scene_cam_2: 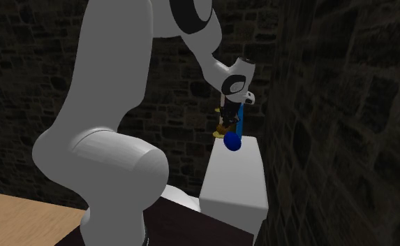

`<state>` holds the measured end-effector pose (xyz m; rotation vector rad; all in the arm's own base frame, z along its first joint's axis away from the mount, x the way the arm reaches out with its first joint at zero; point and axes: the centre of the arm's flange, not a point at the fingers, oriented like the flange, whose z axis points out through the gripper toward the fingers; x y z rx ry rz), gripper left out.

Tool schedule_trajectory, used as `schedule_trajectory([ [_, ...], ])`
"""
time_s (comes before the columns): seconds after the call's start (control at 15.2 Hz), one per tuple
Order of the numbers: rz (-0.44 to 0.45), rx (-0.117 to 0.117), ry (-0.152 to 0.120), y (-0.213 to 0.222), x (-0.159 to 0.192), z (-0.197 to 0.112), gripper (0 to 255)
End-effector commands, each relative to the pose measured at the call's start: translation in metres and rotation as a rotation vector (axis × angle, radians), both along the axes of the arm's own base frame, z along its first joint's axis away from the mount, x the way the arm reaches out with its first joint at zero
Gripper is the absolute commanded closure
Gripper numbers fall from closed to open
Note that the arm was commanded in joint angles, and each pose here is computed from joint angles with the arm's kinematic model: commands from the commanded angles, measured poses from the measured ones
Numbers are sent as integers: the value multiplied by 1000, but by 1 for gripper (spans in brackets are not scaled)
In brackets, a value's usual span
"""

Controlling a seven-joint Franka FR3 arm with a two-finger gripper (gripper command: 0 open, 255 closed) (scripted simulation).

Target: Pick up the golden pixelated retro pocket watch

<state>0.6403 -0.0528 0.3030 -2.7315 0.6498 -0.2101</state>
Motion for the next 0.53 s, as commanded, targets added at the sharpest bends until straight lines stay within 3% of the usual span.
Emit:
schedule_trajectory([
  [0.0,1,0,-1,0,0,11,255],
  [0.46,1,0,-1,0,0,38,255],
])
